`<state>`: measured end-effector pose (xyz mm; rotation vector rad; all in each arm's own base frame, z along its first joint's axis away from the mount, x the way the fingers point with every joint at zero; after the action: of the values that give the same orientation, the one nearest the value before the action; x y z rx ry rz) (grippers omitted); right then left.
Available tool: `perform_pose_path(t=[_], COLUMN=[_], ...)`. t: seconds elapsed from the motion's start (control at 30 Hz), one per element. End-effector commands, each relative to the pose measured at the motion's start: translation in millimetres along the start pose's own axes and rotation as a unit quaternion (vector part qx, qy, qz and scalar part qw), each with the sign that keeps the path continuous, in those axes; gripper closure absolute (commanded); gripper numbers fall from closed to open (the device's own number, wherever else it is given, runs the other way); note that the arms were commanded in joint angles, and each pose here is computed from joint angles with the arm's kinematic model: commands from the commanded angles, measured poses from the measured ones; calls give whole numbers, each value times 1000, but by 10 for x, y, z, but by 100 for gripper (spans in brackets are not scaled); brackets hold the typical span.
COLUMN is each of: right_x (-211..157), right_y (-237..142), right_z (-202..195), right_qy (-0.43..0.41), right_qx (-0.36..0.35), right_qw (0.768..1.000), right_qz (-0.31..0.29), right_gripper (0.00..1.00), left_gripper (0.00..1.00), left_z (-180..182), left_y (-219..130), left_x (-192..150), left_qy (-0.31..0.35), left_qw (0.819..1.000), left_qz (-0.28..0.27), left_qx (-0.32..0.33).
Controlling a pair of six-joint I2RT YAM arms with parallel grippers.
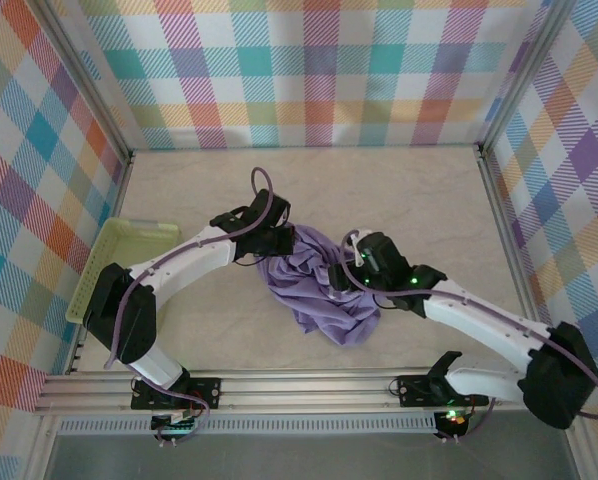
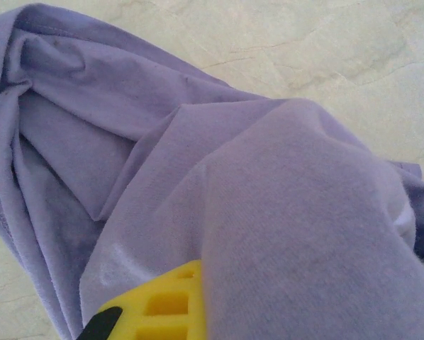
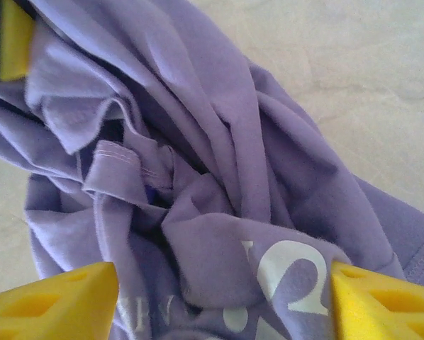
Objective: Fold the inside-out t-shirt
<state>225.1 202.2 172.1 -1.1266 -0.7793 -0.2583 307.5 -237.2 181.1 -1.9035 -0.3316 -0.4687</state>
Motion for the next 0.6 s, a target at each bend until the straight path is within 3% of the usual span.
perform_pose_path(t=[0.0, 0.27, 0.43, 0.57], right_x=[86, 120, 149, 160], right_y=[17, -252, -446, -312], right_z=[44, -159, 59, 271], right_qy=[-27, -51, -105, -122], right_qx=[-4, -99, -89, -46], right_qw=[999, 993, 990, 991], right_qz=[20, 26, 19, 36], right_gripper=[24, 10, 14, 16], left_gripper=[100, 100, 100, 100], left_z=[-80, -25, -44, -55], left_y=[-174, -234, -270, -296], left_x=[30, 51, 79, 93], left_qy=[8, 4, 1, -3], left_qw=[1000, 1000, 999, 999], left_qz=[-17, -28, -35, -40], left_qx=[-17, 4, 0, -6])
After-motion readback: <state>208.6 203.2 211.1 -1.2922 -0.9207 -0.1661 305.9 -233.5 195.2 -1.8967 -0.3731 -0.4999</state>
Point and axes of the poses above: each hand's point on the last joint's axis, 136 mm out from that joint toward the fingers, its own y axis out along the fingers, its own z axis along the line the jaws close on, x = y × z, the point moved 5 cm from there along -y, back along the fingers, and after that the axes turned 1 degree about -y, right-handed, at the moved point
